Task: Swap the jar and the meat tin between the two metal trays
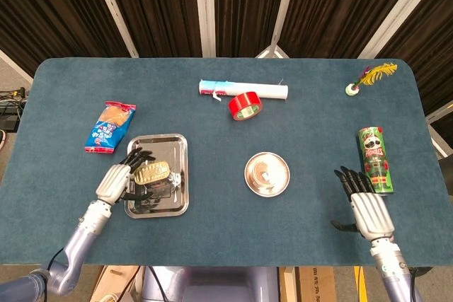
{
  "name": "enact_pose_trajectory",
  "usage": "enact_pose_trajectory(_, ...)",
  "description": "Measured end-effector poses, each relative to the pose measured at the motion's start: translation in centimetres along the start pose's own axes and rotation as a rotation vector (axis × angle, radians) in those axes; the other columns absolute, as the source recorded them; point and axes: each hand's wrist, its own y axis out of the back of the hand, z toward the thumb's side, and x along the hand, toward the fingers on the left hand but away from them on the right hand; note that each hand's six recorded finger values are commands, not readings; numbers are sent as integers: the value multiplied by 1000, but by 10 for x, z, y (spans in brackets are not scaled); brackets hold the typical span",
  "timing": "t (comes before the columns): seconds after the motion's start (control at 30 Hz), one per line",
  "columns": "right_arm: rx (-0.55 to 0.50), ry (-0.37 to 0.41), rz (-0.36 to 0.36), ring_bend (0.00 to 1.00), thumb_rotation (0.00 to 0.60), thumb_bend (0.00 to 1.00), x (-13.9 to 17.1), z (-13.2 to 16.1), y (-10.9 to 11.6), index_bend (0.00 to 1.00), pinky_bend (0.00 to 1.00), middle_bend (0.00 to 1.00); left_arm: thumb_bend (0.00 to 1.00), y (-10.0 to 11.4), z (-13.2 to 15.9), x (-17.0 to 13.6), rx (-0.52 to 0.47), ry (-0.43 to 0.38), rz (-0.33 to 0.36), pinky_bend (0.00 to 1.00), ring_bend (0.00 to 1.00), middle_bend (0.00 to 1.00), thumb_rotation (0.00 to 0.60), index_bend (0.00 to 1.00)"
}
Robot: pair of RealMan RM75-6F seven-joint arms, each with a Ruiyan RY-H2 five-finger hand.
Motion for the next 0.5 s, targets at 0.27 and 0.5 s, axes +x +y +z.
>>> enact_pose_trajectory(0.27, 1, -6, 1, 0, 600, 36, 1, -1, 1, 22, 0, 45, 129, 36, 18, -20, 33, -32, 35, 86, 0, 0, 600, 149)
enact_pose_trajectory(0.5, 24, 1, -6, 0, 600, 36, -1, -1, 1, 22, 0, 45, 147, 101, 23, -74, 238, 42, 210, 86, 0, 3, 600, 154)
